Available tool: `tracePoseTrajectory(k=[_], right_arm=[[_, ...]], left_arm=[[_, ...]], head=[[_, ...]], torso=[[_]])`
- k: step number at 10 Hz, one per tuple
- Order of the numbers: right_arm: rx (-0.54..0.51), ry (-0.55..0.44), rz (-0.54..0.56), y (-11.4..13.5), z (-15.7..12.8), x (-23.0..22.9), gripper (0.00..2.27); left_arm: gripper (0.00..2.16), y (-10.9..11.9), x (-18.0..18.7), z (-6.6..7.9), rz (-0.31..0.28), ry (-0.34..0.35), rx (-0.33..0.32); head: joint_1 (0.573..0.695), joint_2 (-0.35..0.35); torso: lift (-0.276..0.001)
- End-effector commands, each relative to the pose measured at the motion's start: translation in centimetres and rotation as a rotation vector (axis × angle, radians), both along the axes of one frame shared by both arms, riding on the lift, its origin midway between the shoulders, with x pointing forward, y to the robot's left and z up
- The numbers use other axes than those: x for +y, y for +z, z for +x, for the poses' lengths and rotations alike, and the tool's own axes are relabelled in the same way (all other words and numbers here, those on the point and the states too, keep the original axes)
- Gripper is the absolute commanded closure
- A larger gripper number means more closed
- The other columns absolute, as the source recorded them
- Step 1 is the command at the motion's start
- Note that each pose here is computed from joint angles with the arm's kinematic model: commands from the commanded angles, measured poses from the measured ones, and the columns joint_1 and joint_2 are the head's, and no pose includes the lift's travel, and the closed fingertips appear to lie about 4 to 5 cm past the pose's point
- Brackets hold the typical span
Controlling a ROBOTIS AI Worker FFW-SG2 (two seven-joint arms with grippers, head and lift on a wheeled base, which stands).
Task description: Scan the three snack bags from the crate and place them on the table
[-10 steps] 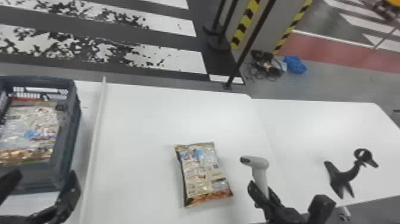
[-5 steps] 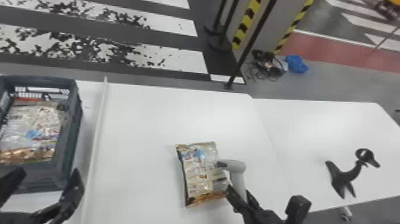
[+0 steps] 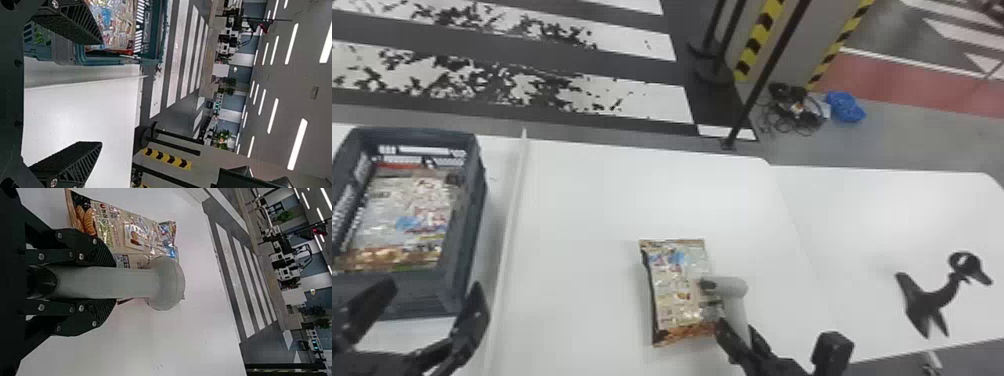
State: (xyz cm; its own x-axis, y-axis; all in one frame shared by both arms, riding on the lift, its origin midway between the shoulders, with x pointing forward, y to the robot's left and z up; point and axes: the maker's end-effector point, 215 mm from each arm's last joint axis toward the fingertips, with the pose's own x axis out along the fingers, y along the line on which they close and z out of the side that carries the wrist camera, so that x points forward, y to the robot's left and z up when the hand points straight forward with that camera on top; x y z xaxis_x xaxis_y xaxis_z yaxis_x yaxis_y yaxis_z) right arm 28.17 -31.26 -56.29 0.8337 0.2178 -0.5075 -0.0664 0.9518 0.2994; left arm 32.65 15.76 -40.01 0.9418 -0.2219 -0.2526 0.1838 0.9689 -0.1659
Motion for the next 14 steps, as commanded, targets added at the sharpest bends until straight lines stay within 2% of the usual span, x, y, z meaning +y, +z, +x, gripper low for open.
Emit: tracePoseTrajectory(k=[1, 4, 6, 8, 11, 14], right_arm=[[-0.005, 0.004, -0.001, 0.0, -0.1, 0.2, 2.24], [-0.052, -0.036, -0.013, 2.8, 0.7, -2.4, 2.24], [-0.061, -0.071, -0.042, 3.9, 3.1, -6.4, 2.24], [-0.061, -0.101, -0.079, 3.8, 5.5, -10.7, 2.24], [0.002, -0.135, -0.139, 1.0, 6.7, -15.7, 2.24], [0.060, -0.130, -0.183, -2.9, 6.6, -17.1, 2.23]], left_arm=[[0.08, 0.1, 0.0, -0.2, 0.000, 0.000, -0.001], [0.08, 0.4, -0.1, -0.5, -0.001, -0.004, -0.003], [0.08, 0.5, -0.1, -0.9, 0.003, -0.008, -0.002], [0.08, 0.5, -0.1, -1.1, 0.006, -0.009, 0.000], [0.09, 0.5, 0.0, -1.1, 0.011, -0.011, -0.002], [0.09, 0.5, -0.1, -0.8, 0.010, -0.017, -0.003]], head=[[0.695, -0.297], [0.695, -0.298], [0.695, -0.344], [0.695, -0.350], [0.695, -0.350], [0.695, -0.350]], torso=[[-0.037], [-0.037], [-0.037], [-0.037], [-0.037], [-0.037]])
